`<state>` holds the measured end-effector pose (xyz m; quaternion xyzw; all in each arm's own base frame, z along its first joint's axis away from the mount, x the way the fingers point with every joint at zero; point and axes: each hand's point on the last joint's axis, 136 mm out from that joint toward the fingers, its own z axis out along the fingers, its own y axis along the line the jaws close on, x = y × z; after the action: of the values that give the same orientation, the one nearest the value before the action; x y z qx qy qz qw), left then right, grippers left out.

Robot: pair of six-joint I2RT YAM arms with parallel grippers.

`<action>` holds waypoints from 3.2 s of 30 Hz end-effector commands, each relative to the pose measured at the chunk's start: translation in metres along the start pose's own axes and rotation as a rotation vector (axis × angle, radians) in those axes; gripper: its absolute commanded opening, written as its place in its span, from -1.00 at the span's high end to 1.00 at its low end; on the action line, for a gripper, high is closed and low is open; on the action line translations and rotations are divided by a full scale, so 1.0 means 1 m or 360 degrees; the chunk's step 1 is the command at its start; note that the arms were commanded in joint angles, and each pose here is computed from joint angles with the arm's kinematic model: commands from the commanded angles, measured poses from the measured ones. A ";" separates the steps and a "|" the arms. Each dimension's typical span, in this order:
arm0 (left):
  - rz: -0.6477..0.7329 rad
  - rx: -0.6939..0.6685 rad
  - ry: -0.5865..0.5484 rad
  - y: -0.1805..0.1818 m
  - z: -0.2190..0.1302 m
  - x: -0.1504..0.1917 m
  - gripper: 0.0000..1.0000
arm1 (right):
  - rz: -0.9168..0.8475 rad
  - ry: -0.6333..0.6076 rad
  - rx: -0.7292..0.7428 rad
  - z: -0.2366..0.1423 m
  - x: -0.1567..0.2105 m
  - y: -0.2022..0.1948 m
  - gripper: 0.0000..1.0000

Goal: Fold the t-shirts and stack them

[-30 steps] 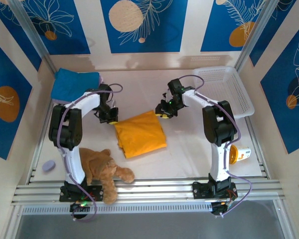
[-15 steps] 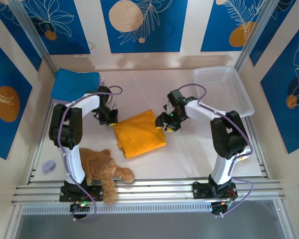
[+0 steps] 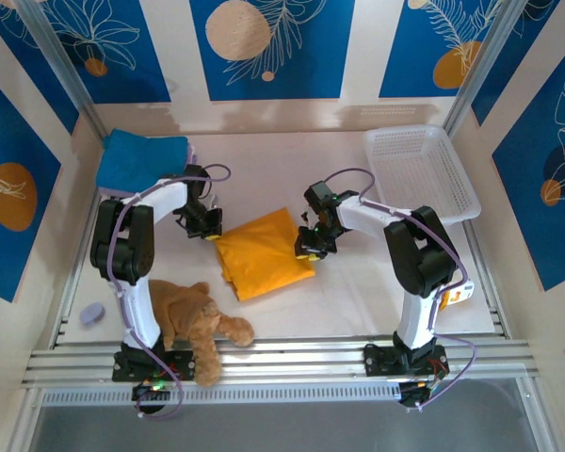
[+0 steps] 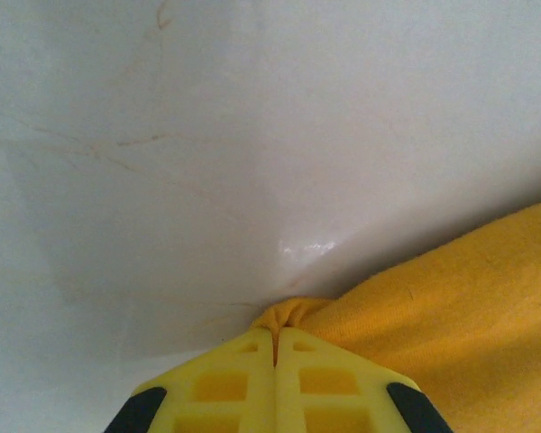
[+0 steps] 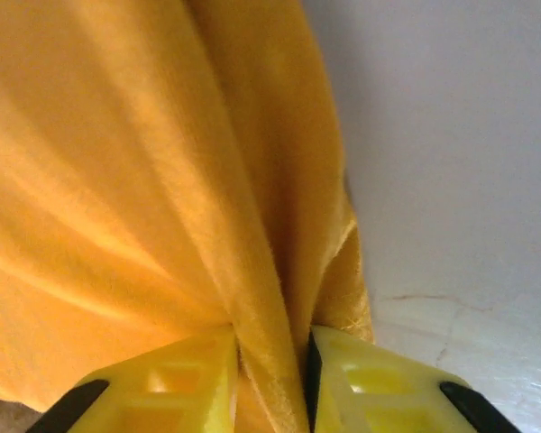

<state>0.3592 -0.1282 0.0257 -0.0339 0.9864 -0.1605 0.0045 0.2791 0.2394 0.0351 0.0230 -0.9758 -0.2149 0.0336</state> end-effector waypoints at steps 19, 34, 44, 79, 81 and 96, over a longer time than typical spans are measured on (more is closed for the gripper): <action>0.0017 0.0095 -0.0100 -0.023 -0.059 0.006 1.00 | 0.0293 0.0263 -0.0373 0.028 0.036 -0.009 1.00; 0.0038 -0.0195 0.0075 0.016 -0.066 0.049 1.00 | 0.0395 0.0297 -0.0169 0.049 0.042 -0.038 1.00; 0.0031 -0.0309 0.0230 0.051 0.004 0.044 1.00 | 0.0375 0.0286 -0.0146 0.043 0.042 -0.037 1.00; -0.0059 0.0111 -0.0063 -0.016 -0.049 0.029 0.13 | 0.0514 0.0194 -0.0178 0.031 0.036 -0.040 1.00; -0.0074 0.0166 -0.0050 -0.021 -0.041 0.037 0.19 | 0.0513 0.0194 -0.0181 0.031 0.036 -0.040 1.00; -0.0071 0.0229 0.0102 -0.044 0.007 0.074 0.49 | 0.0515 0.0209 -0.0183 0.032 0.036 -0.042 1.00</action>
<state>0.2937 -0.1719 0.0417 -0.0459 0.9730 -0.2257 -0.0135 0.2558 0.2364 0.0198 -0.0971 -0.9341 -0.3234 0.1156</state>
